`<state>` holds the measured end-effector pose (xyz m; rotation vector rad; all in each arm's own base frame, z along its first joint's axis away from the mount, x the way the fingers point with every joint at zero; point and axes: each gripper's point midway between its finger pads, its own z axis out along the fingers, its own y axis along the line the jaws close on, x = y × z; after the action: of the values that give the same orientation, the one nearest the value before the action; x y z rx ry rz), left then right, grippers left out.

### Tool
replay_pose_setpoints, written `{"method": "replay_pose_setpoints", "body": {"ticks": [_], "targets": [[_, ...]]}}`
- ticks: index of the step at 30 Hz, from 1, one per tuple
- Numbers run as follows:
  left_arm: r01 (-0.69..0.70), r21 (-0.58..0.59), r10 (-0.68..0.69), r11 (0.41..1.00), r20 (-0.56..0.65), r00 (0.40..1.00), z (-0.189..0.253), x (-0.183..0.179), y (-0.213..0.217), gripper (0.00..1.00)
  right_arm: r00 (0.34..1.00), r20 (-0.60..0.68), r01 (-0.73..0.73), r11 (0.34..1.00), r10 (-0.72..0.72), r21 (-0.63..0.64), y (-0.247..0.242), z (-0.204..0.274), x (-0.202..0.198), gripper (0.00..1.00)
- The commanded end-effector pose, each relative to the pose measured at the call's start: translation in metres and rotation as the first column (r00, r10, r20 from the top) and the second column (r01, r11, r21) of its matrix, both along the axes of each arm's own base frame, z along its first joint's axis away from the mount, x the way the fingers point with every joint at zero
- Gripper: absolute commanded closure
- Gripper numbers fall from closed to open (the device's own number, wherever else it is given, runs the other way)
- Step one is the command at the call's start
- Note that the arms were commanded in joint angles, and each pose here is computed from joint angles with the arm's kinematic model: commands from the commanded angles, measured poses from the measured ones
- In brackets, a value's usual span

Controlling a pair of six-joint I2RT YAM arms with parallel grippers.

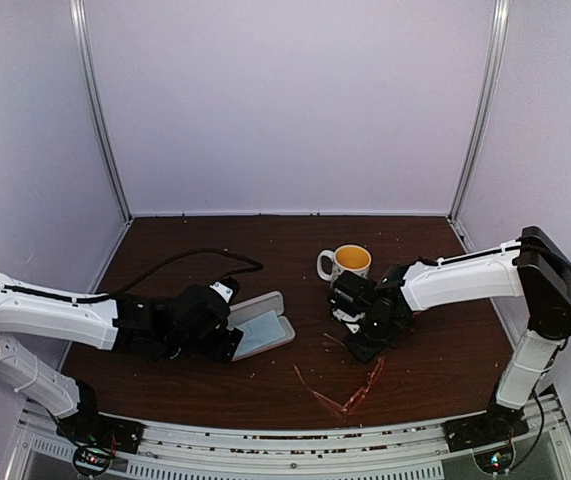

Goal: Organize the sunglasses
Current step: Pick up the right temple of the sunglasses from the center of the board.

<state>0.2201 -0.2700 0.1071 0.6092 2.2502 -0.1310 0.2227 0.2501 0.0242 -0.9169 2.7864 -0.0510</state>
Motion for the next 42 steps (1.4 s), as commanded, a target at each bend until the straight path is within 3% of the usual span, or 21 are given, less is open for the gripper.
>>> {"method": "replay_pose_setpoints", "body": {"ticks": [1, 10, 19, 25, 31, 37, 42], "targets": [[-0.006, -0.025, 0.006, 1.000, 0.009, 1.000, 0.002, 0.002, -0.006, 0.20, 1.000, -0.007, 0.009, 0.999, -0.009, -0.034, -0.014, -0.002, -0.004, 0.66], [-0.003, -0.024, 0.003, 1.000, 0.008, 1.000, 0.001, 0.002, -0.008, 0.20, 1.000, 0.013, 0.008, 0.999, -0.008, -0.033, -0.015, 0.002, -0.002, 0.82], [0.009, -0.051, -0.009, 0.999, 0.002, 1.000, 0.009, 0.004, -0.018, 0.20, 0.992, 0.123, 0.022, 0.999, -0.028, 0.048, -0.010, 0.029, 0.011, 1.00], [0.054, -0.143, -0.054, 0.988, 0.006, 0.999, 0.033, 0.001, -0.034, 0.20, 0.962, 0.258, 0.031, 0.979, -0.083, 0.201, -0.006, 0.068, 0.020, 1.00], [0.194, -0.325, -0.182, 0.926, 0.067, 0.981, 0.074, -0.009, -0.064, 0.20, 0.927, 0.347, 0.005, 0.927, -0.145, 0.375, 0.002, 0.109, 0.023, 1.00], [0.252, -0.359, -0.237, 0.899, 0.087, 0.968, 0.089, -0.006, -0.091, 0.20, 0.902, 0.400, -0.067, 0.860, -0.165, 0.506, 0.015, 0.138, 0.022, 1.00], [0.252, -0.382, -0.239, 0.889, 0.082, 0.967, 0.096, -0.002, -0.106, 0.21, 0.894, 0.415, -0.091, 0.838, -0.170, 0.538, 0.019, 0.152, 0.020, 1.00]]}}
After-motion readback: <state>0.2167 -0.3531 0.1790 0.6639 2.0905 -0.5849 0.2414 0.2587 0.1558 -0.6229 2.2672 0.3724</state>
